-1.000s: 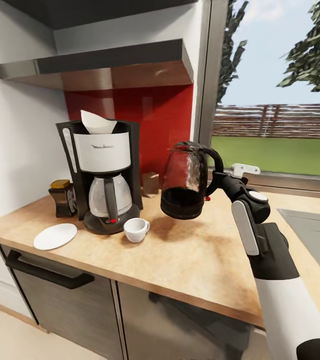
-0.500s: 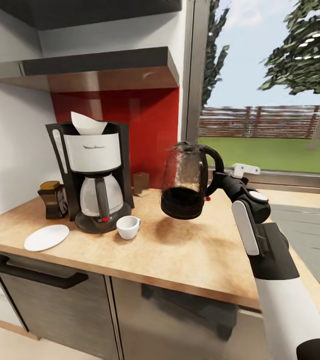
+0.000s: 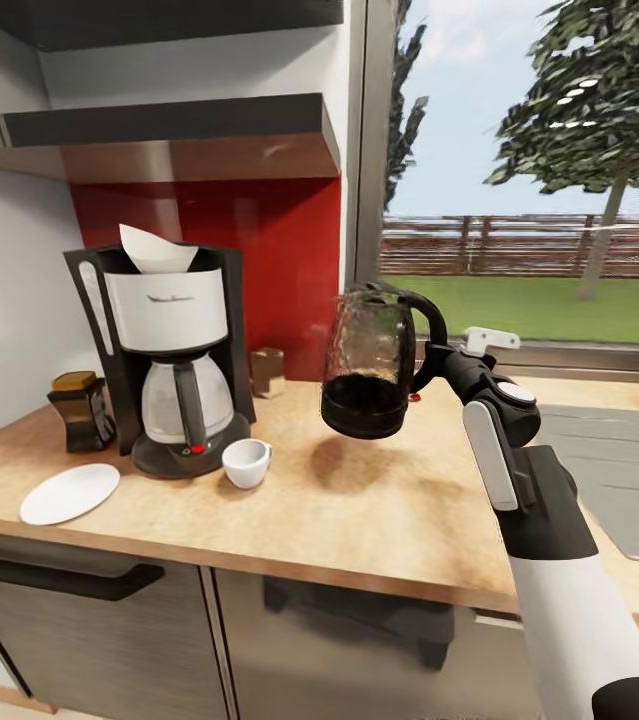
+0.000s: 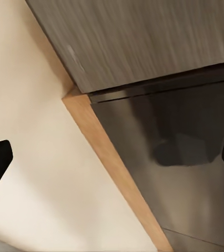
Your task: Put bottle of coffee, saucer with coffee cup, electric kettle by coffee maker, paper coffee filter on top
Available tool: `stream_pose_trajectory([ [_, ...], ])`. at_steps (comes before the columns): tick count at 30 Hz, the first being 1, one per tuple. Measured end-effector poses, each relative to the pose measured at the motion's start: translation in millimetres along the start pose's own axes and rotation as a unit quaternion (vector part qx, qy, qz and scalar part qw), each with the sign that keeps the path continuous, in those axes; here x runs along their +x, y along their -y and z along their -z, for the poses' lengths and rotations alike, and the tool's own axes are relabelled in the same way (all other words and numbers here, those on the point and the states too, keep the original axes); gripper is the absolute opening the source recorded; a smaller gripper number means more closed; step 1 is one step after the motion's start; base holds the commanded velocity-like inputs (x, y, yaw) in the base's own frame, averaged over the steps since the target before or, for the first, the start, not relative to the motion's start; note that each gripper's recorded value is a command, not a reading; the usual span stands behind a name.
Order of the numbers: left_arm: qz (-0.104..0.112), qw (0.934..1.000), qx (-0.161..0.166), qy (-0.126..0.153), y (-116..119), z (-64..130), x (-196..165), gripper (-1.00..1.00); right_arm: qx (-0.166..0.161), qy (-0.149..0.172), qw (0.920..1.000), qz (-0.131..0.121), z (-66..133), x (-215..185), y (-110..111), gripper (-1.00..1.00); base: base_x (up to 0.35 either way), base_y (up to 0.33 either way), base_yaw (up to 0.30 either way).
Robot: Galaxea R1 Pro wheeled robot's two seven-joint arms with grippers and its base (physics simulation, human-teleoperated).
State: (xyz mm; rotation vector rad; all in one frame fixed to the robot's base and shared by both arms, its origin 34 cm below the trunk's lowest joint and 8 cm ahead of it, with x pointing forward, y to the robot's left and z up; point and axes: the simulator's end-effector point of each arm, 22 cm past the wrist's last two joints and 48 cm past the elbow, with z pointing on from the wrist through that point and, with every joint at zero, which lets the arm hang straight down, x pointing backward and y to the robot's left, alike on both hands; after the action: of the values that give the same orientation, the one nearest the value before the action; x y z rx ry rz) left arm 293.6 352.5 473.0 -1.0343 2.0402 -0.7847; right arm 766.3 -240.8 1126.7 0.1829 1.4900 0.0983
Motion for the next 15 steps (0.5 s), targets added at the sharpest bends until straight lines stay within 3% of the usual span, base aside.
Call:
stream_pose_trajectory([
  [5, 0.0, 1.0, 0.001, 0.001, 0.8, -0.4, -0.7, 1.0, 0.0, 0.001, 1.0, 0.0, 1.2, -2.0, -0.3, -1.0, 0.003, 0.051, -0.245],
  [12, -0.001, 1.0, 0.002, 0.001, 1.3, -0.6, -0.8, 1.0, 0.0, 0.002, 1.0, 0.0, 1.8, -2.8, -0.4, -1.0, 0.0, 0.25, -0.075],
  [15, -0.001, 1.0, 0.002, 0.001, 1.4, -0.7, -0.9, 1.0, -0.001, 0.003, 1.0, -0.001, 2.0, -3.3, -0.9, -1.0, 0.0, 0.123, -0.207],
])
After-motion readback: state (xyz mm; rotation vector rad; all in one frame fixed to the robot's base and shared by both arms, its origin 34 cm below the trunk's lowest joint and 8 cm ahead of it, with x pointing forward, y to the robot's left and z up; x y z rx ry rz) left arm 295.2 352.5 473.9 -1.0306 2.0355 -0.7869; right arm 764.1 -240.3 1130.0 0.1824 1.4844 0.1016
